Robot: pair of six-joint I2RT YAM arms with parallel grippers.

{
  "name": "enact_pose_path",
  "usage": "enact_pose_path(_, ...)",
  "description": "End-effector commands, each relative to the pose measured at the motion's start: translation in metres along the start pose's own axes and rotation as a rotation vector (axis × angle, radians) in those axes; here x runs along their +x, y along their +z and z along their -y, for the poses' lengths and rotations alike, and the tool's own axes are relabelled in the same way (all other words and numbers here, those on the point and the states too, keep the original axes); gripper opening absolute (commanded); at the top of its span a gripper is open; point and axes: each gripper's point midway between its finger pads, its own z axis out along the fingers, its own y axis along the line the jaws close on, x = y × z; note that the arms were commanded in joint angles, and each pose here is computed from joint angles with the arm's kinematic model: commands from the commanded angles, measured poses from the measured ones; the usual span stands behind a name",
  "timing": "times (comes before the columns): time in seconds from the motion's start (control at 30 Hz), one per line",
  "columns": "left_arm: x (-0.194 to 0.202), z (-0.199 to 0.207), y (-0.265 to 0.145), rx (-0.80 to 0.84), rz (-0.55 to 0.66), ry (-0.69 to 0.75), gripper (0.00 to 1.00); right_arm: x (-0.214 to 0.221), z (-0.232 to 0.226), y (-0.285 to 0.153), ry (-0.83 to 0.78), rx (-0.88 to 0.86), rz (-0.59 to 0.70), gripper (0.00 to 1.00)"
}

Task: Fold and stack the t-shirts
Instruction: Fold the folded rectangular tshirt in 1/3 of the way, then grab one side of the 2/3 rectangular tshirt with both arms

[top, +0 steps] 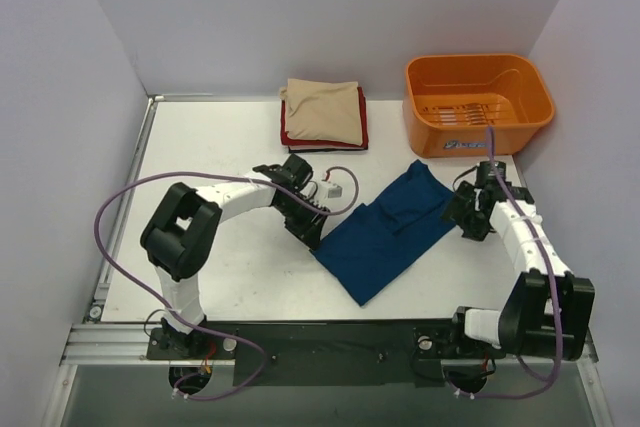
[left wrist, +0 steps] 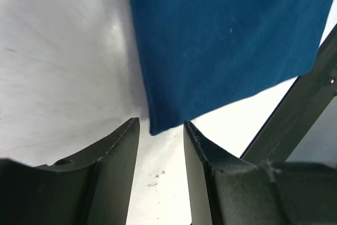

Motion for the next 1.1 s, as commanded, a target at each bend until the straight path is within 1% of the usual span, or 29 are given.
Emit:
enact_pose_path(0.0,0.012,0.022,0.010,0.047,-0.008,0.046,0.49,-0.036,0.003,0.022,0.069,-0.015,-0.014,0.54)
enact_pose_path(0.03,0.013,0.023,0.012,0.054,-0.009,0.046,0.49,-0.044,0.005,0.027,0.100,-0.031,-0.011,0.52)
enact_pose_path(0.07,0.015,0.022,0.014,0.054,-0.013,0.040,0.47,-0.039,0.002,0.039,0.115,-0.046,-0.064,0.51)
enact_pose_path(0.1,0.018,0.021,0.017,0.052,-0.015,0.037,0.44,-0.048,0.002,0.043,0.133,-0.054,-0.057,0.48)
enact_pose_path(0.13,0.019,0.020,0.017,0.047,-0.012,0.040,0.36,-0.049,0.001,0.052,0.139,-0.051,-0.083,0.47)
enact_pose_path(0.17,0.023,0.021,0.019,0.046,-0.016,0.040,0.31,-0.047,0.003,0.061,0.144,-0.037,-0.109,0.41)
enact_pose_path(0.2,0.023,0.021,0.019,0.044,-0.010,0.046,0.22,-0.053,0.003,0.063,0.145,-0.029,-0.103,0.38)
enact_pose_path(0.23,0.030,0.022,0.020,0.049,-0.021,0.042,0.19,-0.051,0.005,0.071,0.151,-0.015,-0.125,0.32)
enact_pose_path(0.27,0.028,0.026,0.019,0.062,-0.008,0.054,0.13,-0.052,0.004,0.074,0.153,-0.013,-0.129,0.28)
enact_pose_path(0.3,0.034,0.029,0.021,0.072,-0.015,0.057,0.07,-0.049,0.003,0.081,0.159,-0.018,-0.153,0.21)
enact_pose_path(0.33,0.031,0.036,0.019,0.098,0.003,0.070,0.04,-0.049,0.001,0.084,0.158,-0.023,-0.159,0.19)
enact_pose_path(0.37,0.038,0.041,0.020,0.116,-0.006,0.070,0.01,-0.046,-0.002,0.088,0.159,-0.031,-0.174,0.13)
enact_pose_path(0.4,0.034,0.050,0.018,0.145,0.016,0.087,0.00,-0.045,-0.004,0.090,0.157,-0.034,-0.181,0.11)
enact_pose_path(0.43,0.043,0.056,0.020,0.165,0.004,0.094,0.00,-0.042,-0.010,0.093,0.140,-0.037,-0.189,0.08)
enact_pose_path(0.47,0.041,0.062,0.017,0.180,0.028,0.113,0.00,-0.039,-0.018,0.093,0.120,-0.044,-0.192,0.06)
enact_pose_path(0.57,0.058,0.079,0.012,0.236,0.030,0.141,0.00,-0.029,-0.039,0.098,0.060,-0.052,-0.208,0.03)
enact_pose_path(0.6,0.060,0.089,0.005,0.284,0.038,0.150,0.03,-0.028,-0.051,0.097,0.032,-0.065,-0.204,0.03)
enact_pose_path(0.63,0.069,0.092,0.005,0.305,0.023,0.149,0.17,-0.023,-0.056,0.101,0.013,-0.058,-0.218,0.03)
enact_pose_path(0.67,0.074,0.097,0.002,0.334,0.014,0.148,0.25,-0.023,-0.072,0.100,-0.023,-0.071,-0.214,0.03)
enact_pose_path(0.7,0.078,0.096,0.002,0.337,0.009,0.139,0.38,-0.028,-0.080,0.102,-0.035,-0.072,-0.203,0.03)
enact_pose_path(0.73,0.075,0.095,-0.001,0.341,0.024,0.132,0.43,-0.023,-0.090,0.103,-0.056,-0.076,-0.211,0.02)
enact_pose_path(0.77,0.075,0.094,-0.003,0.344,0.018,0.129,0.54,-0.028,-0.099,0.105,-0.064,-0.082,-0.205,0.02)
enact_pose_path(0.8,0.070,0.092,-0.007,0.343,0.032,0.134,0.59,-0.025,-0.107,0.106,-0.079,-0.085,-0.213,0.02)
enact_pose_path(0.83,0.070,0.090,-0.011,0.341,0.034,0.129,0.64,-0.031,-0.116,0.109,-0.087,-0.088,-0.206,0.02)
enact_pose_path(0.87,0.065,0.087,-0.015,0.335,0.051,0.123,0.74,-0.028,-0.118,0.114,-0.098,-0.074,-0.225,0.02)
enact_pose_path(0.9,0.063,0.083,-0.020,0.328,0.063,0.116,0.75,-0.039,-0.127,0.113,-0.105,-0.078,-0.204,0.02)
enact_pose_path(0.93,0.058,0.074,-0.026,0.310,0.085,0.095,0.75,-0.036,-0.125,0.120,-0.112,-0.051,-0.229,0.01)
enact_pose_path(1.0,0.052,0.063,-0.035,0.280,0.116,0.078,0.75,-0.047,-0.132,0.123,-0.127,-0.034,-0.223,0.01)
enact_pose_path(1.07,0.050,0.063,-0.040,0.270,0.132,0.091,0.75,-0.059,-0.138,0.125,-0.158,-0.018,-0.215,0.01)
